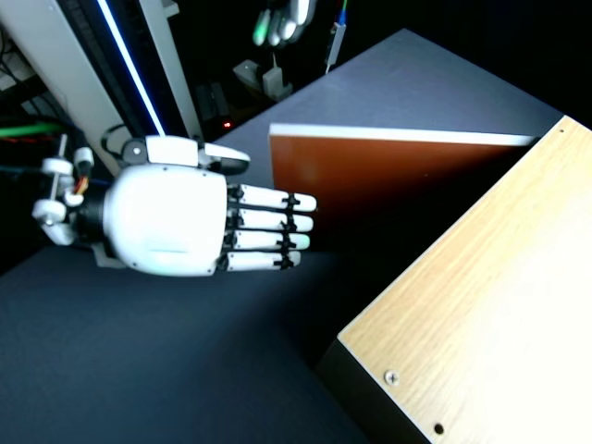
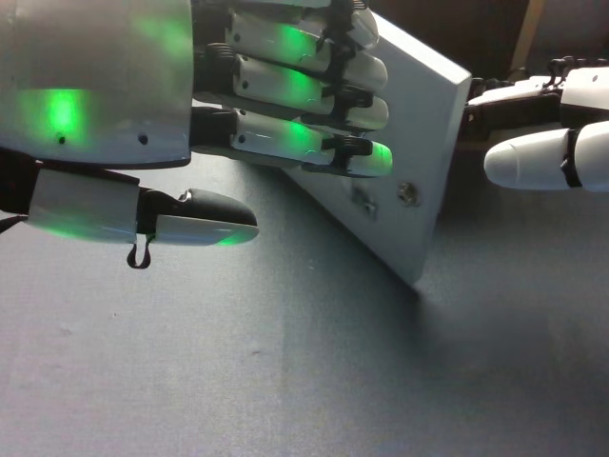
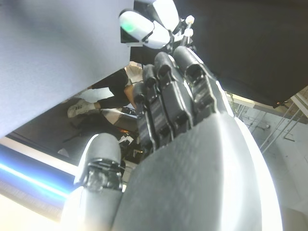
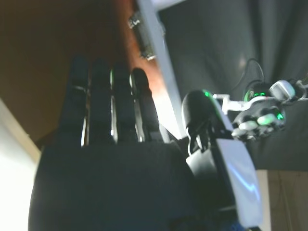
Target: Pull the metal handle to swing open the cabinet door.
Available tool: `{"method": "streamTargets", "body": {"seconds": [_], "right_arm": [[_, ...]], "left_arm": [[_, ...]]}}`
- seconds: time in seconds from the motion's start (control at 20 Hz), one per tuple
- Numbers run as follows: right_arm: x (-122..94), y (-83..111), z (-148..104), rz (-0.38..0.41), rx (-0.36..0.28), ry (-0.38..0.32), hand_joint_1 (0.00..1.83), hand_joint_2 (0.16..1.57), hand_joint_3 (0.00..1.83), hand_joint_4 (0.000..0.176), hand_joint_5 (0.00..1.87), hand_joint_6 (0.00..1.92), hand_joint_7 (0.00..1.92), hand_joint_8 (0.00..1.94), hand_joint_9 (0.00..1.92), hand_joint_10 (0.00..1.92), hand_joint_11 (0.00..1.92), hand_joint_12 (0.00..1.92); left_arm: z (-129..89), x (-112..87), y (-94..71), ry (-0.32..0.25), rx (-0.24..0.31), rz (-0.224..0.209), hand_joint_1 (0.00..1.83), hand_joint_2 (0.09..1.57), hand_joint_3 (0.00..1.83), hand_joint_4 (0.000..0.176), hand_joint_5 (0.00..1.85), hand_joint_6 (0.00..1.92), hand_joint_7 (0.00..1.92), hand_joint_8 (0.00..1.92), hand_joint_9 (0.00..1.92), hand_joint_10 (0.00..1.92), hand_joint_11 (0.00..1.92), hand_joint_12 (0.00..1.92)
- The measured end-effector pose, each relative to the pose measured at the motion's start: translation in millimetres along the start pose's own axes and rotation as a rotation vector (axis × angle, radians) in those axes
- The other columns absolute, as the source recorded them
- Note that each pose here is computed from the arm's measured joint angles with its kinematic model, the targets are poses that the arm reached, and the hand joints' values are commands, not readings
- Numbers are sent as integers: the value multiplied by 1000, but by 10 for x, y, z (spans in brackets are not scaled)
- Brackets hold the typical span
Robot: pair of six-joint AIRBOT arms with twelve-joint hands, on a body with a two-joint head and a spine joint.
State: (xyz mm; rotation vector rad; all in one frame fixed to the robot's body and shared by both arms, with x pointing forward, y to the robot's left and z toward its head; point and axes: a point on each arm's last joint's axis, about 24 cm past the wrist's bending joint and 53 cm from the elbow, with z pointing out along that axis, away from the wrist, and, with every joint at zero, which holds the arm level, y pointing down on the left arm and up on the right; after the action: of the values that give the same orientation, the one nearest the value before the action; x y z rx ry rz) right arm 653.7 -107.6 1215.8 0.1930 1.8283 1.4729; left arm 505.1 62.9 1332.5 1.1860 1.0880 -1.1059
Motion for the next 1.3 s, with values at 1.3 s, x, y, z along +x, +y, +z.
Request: {"method": "streamTargets", "body": {"seconds": [1.3], "right_arm": [[688,497,362,5,-236,173,0,1571,63,0,249,0,301,3,267,3,0,694]], "left_arm": [[-1,1,2,0,-1,0,0,1571,54,0,407,0,446,1,405,1,41,793]]}}
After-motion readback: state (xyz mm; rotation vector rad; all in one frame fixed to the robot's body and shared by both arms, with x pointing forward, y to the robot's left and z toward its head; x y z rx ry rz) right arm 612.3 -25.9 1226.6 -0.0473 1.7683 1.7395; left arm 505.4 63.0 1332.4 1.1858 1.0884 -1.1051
